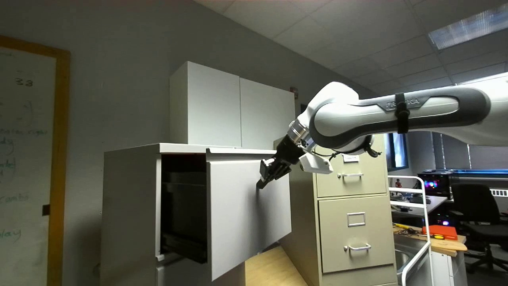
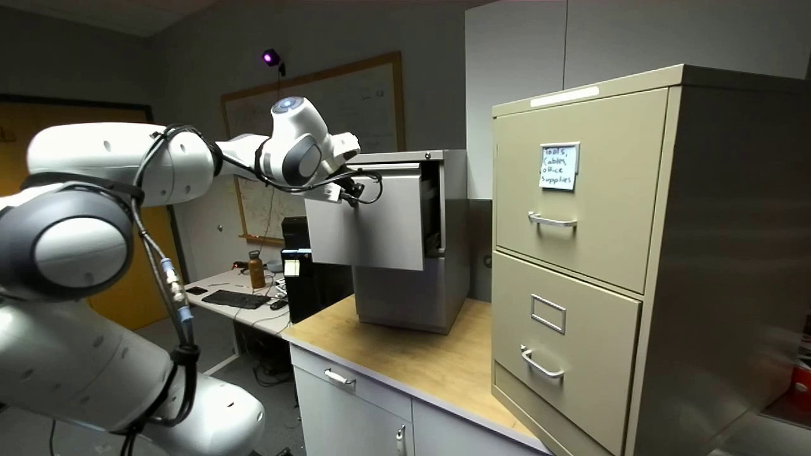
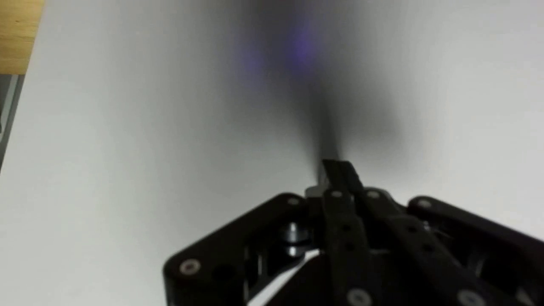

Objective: Close the upper drawer

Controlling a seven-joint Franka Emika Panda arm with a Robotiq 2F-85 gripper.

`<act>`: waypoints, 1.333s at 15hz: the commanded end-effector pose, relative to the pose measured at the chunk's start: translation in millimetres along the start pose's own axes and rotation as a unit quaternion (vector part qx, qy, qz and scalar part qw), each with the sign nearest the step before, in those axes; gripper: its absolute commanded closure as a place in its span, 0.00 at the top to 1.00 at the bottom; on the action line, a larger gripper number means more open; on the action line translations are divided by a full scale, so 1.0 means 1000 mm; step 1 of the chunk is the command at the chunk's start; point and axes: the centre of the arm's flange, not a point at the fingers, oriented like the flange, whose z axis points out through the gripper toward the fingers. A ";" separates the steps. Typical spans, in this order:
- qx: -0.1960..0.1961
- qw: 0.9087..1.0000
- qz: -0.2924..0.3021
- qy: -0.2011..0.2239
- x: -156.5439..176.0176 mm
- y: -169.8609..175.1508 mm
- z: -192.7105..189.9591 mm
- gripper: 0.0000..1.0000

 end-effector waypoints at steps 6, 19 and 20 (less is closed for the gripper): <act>0.023 0.998 0.022 -0.052 0.067 -0.055 0.068 0.00; 0.006 0.999 -0.037 -0.023 0.182 -0.131 0.086 0.00; 0.001 0.999 -0.042 -0.021 0.190 -0.134 0.093 0.00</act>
